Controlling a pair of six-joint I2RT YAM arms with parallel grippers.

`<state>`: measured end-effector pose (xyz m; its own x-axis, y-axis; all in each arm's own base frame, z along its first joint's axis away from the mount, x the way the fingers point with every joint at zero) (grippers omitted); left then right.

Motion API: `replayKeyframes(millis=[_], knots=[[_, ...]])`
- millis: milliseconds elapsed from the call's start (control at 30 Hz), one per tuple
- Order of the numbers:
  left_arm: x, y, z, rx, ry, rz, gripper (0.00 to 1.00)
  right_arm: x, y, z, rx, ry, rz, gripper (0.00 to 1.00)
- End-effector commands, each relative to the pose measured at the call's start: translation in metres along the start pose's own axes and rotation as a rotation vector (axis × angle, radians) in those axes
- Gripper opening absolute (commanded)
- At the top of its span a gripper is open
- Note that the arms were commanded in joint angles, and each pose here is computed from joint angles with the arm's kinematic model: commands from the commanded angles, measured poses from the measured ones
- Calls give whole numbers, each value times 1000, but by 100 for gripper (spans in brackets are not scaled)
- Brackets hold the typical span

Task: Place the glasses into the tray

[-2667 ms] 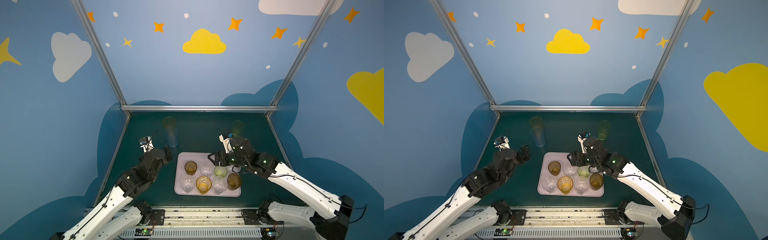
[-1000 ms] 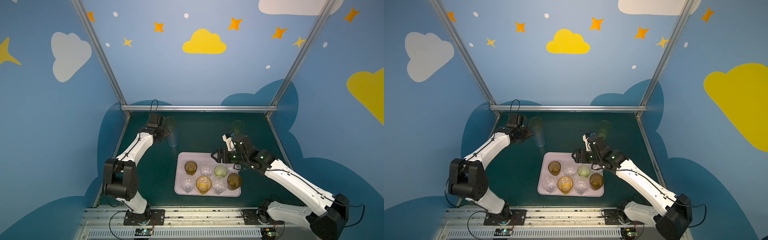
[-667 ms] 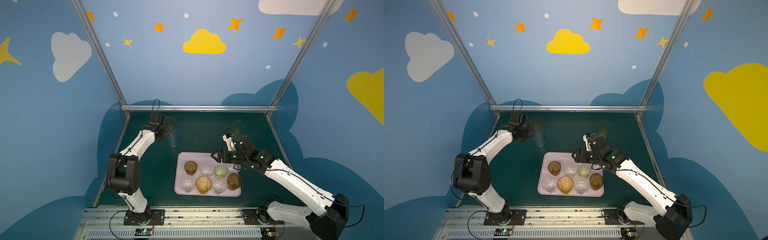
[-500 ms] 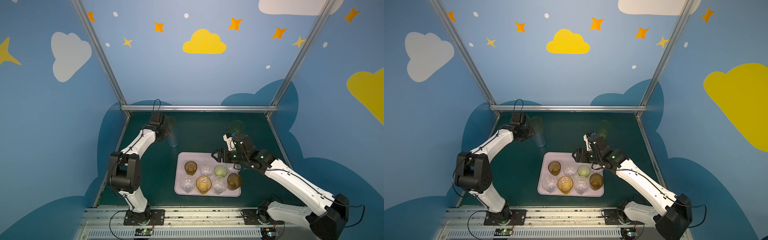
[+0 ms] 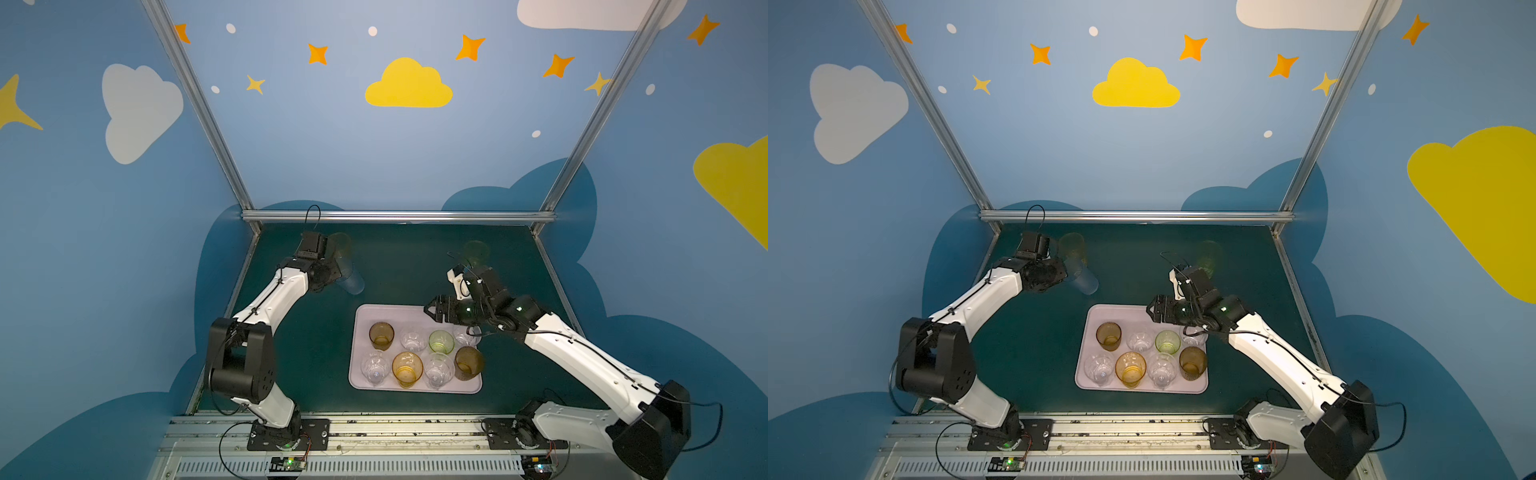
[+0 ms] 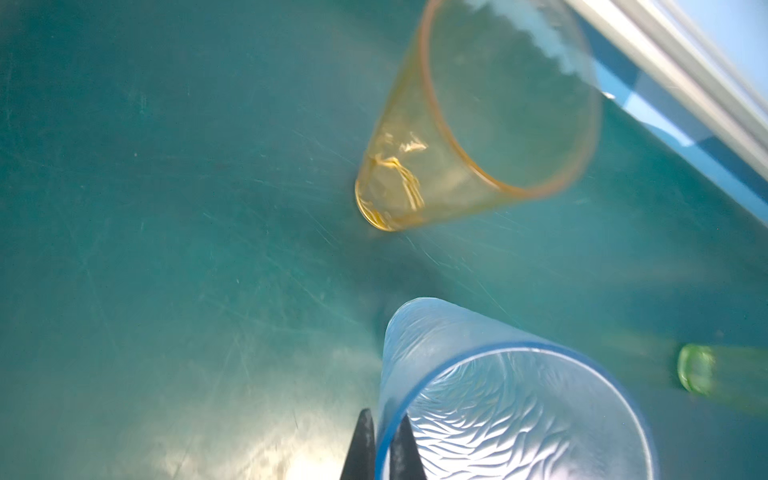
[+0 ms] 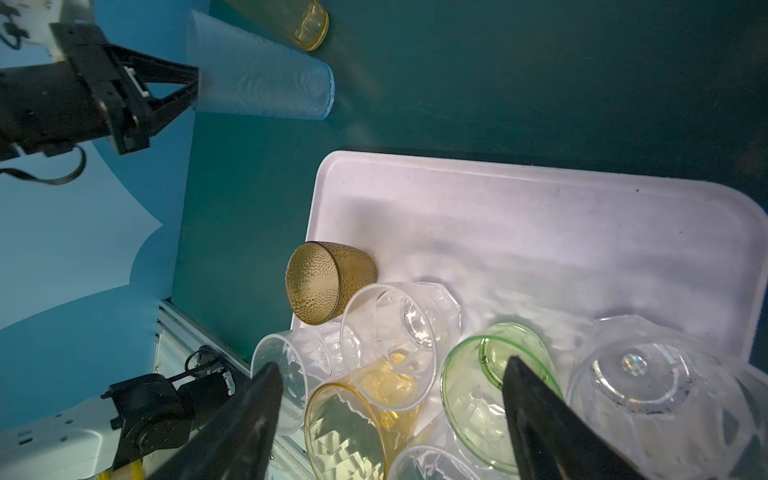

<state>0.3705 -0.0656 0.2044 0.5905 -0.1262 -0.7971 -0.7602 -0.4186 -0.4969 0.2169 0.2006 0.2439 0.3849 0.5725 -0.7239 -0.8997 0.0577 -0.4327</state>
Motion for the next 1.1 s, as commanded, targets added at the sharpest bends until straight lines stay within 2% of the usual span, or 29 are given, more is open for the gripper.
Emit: replayKeyframes(millis=[0,367,500,633,900,1067], knots=[[-24,3,-13,14,70,-51,4,1,0,-4,24,14,19,83],[-73,41,-31,91,140,-75,4,-11,-9,-11,31,70,-16,83],[-84,58,-34,123,149,-75,4,-11,-6,-28,13,161,-55,83],[-83,70,-39,146,160,-61,4,-12,-1,-38,14,193,-50,83],[-75,79,-50,192,134,-34,4,-13,13,-37,49,81,-29,83],[-55,78,-49,232,2,0,4,-24,16,-40,49,77,-63,83]])
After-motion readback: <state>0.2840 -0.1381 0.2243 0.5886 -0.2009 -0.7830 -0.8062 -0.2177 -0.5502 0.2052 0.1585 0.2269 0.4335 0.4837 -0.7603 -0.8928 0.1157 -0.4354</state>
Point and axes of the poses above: each gripper's point midway between its finger pads, its own x axis out along the fingers, its own z axis along the line the jaws close on, y = z × x, the point moved 7 cm from there along -x, back along the fingers, and after that the axes turned 1 degree about x, right-handed, at the moved point
